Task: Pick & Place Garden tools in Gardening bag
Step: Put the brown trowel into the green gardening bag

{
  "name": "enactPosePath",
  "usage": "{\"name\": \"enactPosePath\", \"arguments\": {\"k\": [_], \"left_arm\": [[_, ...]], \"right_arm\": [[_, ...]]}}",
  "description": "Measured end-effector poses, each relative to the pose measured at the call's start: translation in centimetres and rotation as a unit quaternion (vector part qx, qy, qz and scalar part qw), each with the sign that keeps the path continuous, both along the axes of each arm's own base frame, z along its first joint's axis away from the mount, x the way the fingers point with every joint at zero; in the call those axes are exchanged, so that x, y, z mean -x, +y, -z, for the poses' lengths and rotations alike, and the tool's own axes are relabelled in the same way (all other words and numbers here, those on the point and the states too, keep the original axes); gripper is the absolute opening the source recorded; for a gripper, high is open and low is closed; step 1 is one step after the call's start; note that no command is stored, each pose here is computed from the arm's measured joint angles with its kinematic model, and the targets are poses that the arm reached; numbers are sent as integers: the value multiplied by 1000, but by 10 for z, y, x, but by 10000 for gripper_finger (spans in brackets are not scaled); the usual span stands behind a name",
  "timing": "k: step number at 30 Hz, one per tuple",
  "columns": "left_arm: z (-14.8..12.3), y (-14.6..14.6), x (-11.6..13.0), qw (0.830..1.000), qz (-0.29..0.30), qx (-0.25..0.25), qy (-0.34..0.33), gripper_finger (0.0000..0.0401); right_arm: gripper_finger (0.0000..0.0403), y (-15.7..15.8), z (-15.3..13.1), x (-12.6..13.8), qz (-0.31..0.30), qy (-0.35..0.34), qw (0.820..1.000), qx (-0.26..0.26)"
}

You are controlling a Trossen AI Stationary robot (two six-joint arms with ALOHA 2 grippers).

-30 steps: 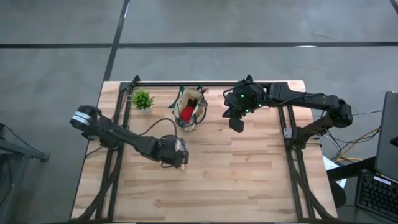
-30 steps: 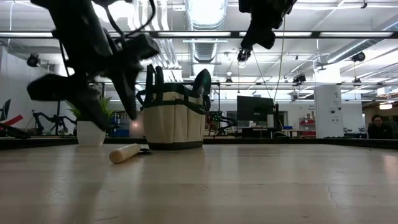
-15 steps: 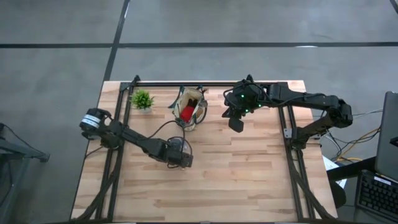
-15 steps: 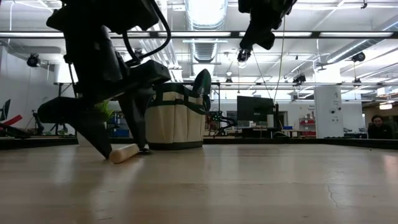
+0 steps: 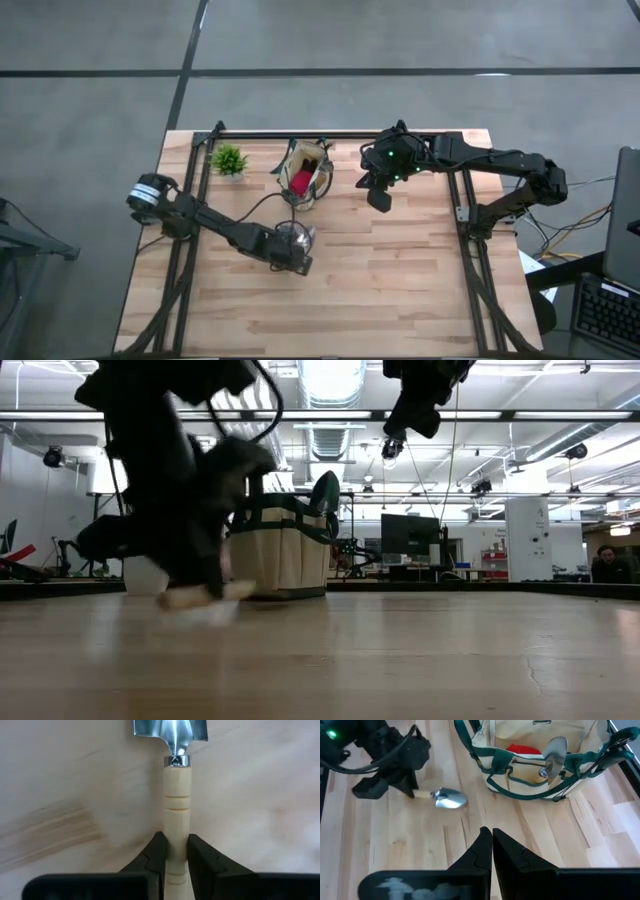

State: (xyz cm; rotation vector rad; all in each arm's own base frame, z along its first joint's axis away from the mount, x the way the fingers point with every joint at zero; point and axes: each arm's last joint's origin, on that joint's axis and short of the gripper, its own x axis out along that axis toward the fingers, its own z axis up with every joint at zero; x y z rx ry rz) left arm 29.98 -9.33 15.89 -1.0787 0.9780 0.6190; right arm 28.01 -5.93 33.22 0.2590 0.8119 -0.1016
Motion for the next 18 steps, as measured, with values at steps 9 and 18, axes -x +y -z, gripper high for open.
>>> {"name": "enactPosePath", "arguments": {"k": [9, 18], "left_arm": [[-64, 3, -10, 974, -4, -60, -218, 53], [-152, 13, -1, 908, 55, -121, -398, 53]], "right_arm": [[8, 5, -25, 7, -14, -87, 995, -47], [9, 9, -52, 17, -43, -184, 981, -38]]}}
